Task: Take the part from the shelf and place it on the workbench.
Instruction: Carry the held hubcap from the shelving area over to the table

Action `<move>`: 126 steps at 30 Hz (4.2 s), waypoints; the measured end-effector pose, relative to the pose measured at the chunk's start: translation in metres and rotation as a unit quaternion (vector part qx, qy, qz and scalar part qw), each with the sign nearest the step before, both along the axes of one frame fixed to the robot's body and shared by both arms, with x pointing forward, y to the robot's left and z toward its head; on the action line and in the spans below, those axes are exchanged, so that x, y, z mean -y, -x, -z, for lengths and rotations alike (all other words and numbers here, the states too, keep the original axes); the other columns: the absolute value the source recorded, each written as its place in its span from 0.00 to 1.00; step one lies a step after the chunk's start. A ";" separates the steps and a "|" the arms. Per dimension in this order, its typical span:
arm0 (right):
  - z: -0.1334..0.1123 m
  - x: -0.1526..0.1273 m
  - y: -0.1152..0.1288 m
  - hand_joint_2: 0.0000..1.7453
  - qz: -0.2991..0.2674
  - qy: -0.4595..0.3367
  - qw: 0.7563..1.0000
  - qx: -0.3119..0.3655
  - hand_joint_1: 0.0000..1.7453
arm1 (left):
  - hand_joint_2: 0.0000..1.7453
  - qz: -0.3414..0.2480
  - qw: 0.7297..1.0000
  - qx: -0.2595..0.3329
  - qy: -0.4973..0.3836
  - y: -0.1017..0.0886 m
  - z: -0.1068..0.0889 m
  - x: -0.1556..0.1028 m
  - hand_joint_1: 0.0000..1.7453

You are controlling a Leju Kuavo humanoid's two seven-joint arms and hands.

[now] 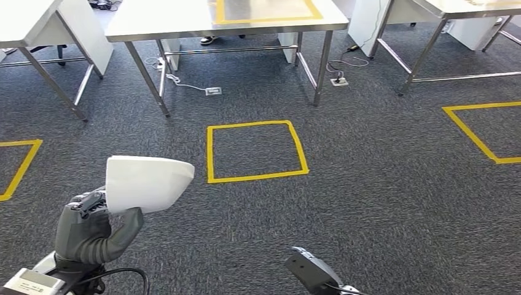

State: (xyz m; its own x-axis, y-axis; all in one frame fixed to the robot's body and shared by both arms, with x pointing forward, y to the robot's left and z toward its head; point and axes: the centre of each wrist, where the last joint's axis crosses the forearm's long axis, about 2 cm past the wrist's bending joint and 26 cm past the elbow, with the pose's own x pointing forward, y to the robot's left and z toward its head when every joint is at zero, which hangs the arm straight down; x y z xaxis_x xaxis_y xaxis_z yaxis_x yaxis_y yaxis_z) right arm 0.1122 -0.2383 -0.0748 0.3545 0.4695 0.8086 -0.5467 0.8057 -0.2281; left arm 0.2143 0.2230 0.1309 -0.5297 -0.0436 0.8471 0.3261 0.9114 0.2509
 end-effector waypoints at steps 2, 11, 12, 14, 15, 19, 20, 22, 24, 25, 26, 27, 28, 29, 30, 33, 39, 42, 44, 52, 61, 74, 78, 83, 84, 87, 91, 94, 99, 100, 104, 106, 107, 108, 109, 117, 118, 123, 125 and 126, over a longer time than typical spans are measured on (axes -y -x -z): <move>0.000 0.000 -0.001 0.00 -0.001 0.001 1.000 0.000 0.00 | 1.00 0.000 1.000 -0.001 0.000 0.000 0.001 0.000 1.00; -0.004 0.000 -0.014 0.00 -0.005 -0.004 1.000 0.014 0.00 | 1.00 -0.007 1.000 -0.004 0.000 0.000 0.001 -0.001 1.00; -0.004 0.000 -0.017 0.00 -0.005 -0.006 1.000 0.017 0.00 | 1.00 -0.007 1.000 -0.005 0.001 0.000 0.001 -0.001 1.00; -0.005 0.001 -0.020 0.00 -0.006 -0.008 1.000 0.019 0.00 | 1.00 -0.008 1.000 -0.009 0.002 0.000 0.003 -0.001 1.00; -0.004 0.001 -0.019 0.00 -0.005 -0.008 1.000 0.017 0.00 | 1.00 -0.008 1.000 -0.011 0.003 0.000 0.003 -0.001 1.00; -0.002 0.004 -0.015 0.00 -0.003 -0.006 1.000 0.012 0.00 | 1.00 -0.008 1.000 -0.016 0.003 -0.001 0.005 -0.001 1.00; -0.002 0.004 -0.014 0.00 -0.002 -0.005 1.000 0.012 0.00 | 1.00 -0.009 1.000 -0.016 0.003 -0.001 0.005 -0.001 1.00; -0.001 0.005 -0.012 0.00 0.000 -0.005 1.000 0.010 0.00 | 1.00 -0.009 1.000 -0.017 0.003 -0.002 0.005 0.000 1.00; 0.000 0.006 -0.010 0.00 0.001 -0.004 1.000 0.008 0.00 | 1.00 -0.009 1.000 -0.017 0.003 -0.002 0.006 -0.001 1.00; 0.000 0.006 -0.009 0.00 0.001 -0.004 1.000 0.008 0.00 | 1.00 -0.009 1.000 -0.017 0.002 -0.003 0.006 -0.001 1.00; 0.001 0.006 -0.008 0.00 0.002 -0.003 1.000 0.008 0.00 | 1.00 -0.009 1.000 -0.017 0.002 -0.003 0.005 -0.001 1.00; 0.001 0.006 -0.008 0.00 0.001 -0.003 1.000 0.007 0.00 | 1.00 -0.009 1.000 -0.017 0.002 -0.004 0.006 -0.001 1.00; 0.001 0.006 -0.008 0.00 0.001 -0.003 1.000 0.007 0.00 | 1.00 -0.008 1.000 -0.018 0.001 -0.004 0.006 0.000 1.00; 0.001 0.006 -0.007 0.00 0.002 -0.003 1.000 0.006 0.00 | 1.00 -0.009 1.000 -0.020 0.001 -0.004 0.007 -0.001 1.00; 0.002 0.007 -0.007 0.00 0.002 -0.002 1.000 0.005 0.00 | 1.00 -0.009 1.000 -0.021 0.000 -0.003 0.008 -0.001 1.00; 0.002 0.007 -0.005 0.00 0.002 -0.002 1.000 0.003 0.00 | 1.00 -0.009 1.000 -0.024 -0.001 -0.003 0.010 -0.001 1.00; 0.003 0.003 -0.003 0.00 0.016 -0.006 1.000 0.008 0.00 | 1.00 -0.002 1.000 -0.017 -0.008 -0.007 0.007 -0.001 1.00; 0.003 0.001 -0.002 0.00 0.019 -0.010 1.000 0.013 0.00 | 1.00 0.004 1.000 -0.005 -0.010 -0.012 0.001 0.002 1.00; 0.003 0.000 -0.001 0.00 0.018 -0.009 1.000 0.014 0.00 | 1.00 0.006 1.000 0.000 -0.010 -0.013 -0.001 0.003 1.00; 0.004 0.000 0.005 0.00 0.011 0.007 1.000 0.006 0.00 | 1.00 0.024 1.000 0.004 -0.016 -0.010 -0.011 0.008 1.00; -0.001 0.000 -0.002 0.00 0.007 0.018 1.000 0.009 0.00 | 1.00 0.027 0.999 0.016 -0.014 -0.025 -0.017 -0.002 1.00; -0.002 0.009 -0.008 0.00 0.018 0.026 0.999 0.020 0.00 | 1.00 0.015 1.000 0.022 -0.004 -0.034 -0.020 -0.003 1.00; -0.002 0.012 -0.007 0.00 0.019 0.028 0.999 0.020 0.00 | 1.00 0.013 1.000 0.019 -0.001 -0.035 -0.018 -0.001 1.00; -0.002 0.014 -0.011 0.00 0.021 0.029 0.999 0.026 0.00 | 1.00 0.013 1.000 0.025 0.005 -0.040 -0.022 0.002 1.00; -0.003 0.014 -0.011 0.00 0.021 0.029 0.999 0.027 0.00 | 1.00 0.013 1.000 0.026 0.005 -0.041 -0.023 0.003 1.00; -0.003 0.014 -0.012 0.00 0.022 0.028 0.999 0.030 0.00 | 1.00 0.013 0.999 0.030 0.004 -0.042 -0.025 0.003 1.00; -0.004 0.012 -0.013 0.00 0.020 0.026 0.999 0.034 0.00 | 1.00 0.013 1.000 0.029 0.002 -0.040 -0.023 0.003 1.00; -0.004 0.012 -0.013 0.00 0.020 0.025 0.999 0.037 0.00 | 1.00 0.013 1.000 0.027 0.001 -0.038 -0.022 0.003 1.00; -0.004 0.012 -0.012 0.00 0.023 0.026 0.999 0.042 0.00 | 1.00 0.014 0.999 0.029 0.001 -0.038 -0.023 0.003 1.00; -0.004 0.012 -0.012 0.00 0.024 0.025 0.999 0.042 0.00 | 1.00 0.014 0.999 0.029 0.001 -0.038 -0.023 0.003 1.00; -0.005 0.012 -0.012 0.00 0.027 0.024 0.998 0.045 0.00 | 1.00 0.014 0.999 0.032 0.002 -0.037 -0.025 0.004 1.00; -0.004 0.011 -0.009 0.00 0.028 0.025 0.998 0.042 0.00 | 1.00 0.013 0.999 0.031 0.002 -0.037 -0.024 0.005 1.00; -0.004 0.011 -0.008 0.00 0.028 0.026 0.998 0.040 0.00 | 1.00 0.013 0.999 0.030 0.002 -0.036 -0.024 0.004 1.00; -0.004 0.011 -0.007 0.00 0.027 0.026 0.999 0.039 0.00 | 1.00 0.013 0.999 0.030 0.002 -0.036 -0.023 0.004 1.00; -0.004 0.011 -0.008 0.00 0.027 0.025 0.999 0.038 0.00 | 1.00 0.013 0.999 0.029 0.002 -0.036 -0.023 0.004 1.00; -0.006 0.010 -0.014 0.00 0.016 0.021 0.999 0.041 0.00 | 1.00 0.009 0.999 0.035 0.002 -0.035 -0.025 0.002 1.00; -0.007 0.010 -0.016 0.00 0.015 0.020 0.999 0.043 0.00 | 1.00 0.008 0.999 0.035 0.001 -0.034 -0.026 0.001 1.00; -0.008 0.009 -0.020 0.00 0.006 0.018 0.999 0.045 0.00 | 1.00 0.004 1.000 0.030 0.000 -0.030 -0.023 -0.001 1.00; -0.008 0.008 -0.021 0.00 0.004 0.018 0.999 0.045 0.00 | 1.00 0.003 1.000 0.030 -0.001 -0.029 -0.022 -0.002 1.00; -0.008 0.008 -0.021 0.00 0.003 0.018 0.999 0.045 0.00 | 1.00 0.003 1.000 0.031 -0.001 -0.029 -0.023 -0.002 1.00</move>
State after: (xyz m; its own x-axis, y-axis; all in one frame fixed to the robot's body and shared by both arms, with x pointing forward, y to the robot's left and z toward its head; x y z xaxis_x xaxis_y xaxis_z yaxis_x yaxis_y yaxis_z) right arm 0.1335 -0.2465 -0.0664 0.2837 0.4961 0.8206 -0.5169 0.7999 -0.3049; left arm 0.2435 0.2252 0.1535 -0.5812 -0.0416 0.8127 0.3156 0.9090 0.2722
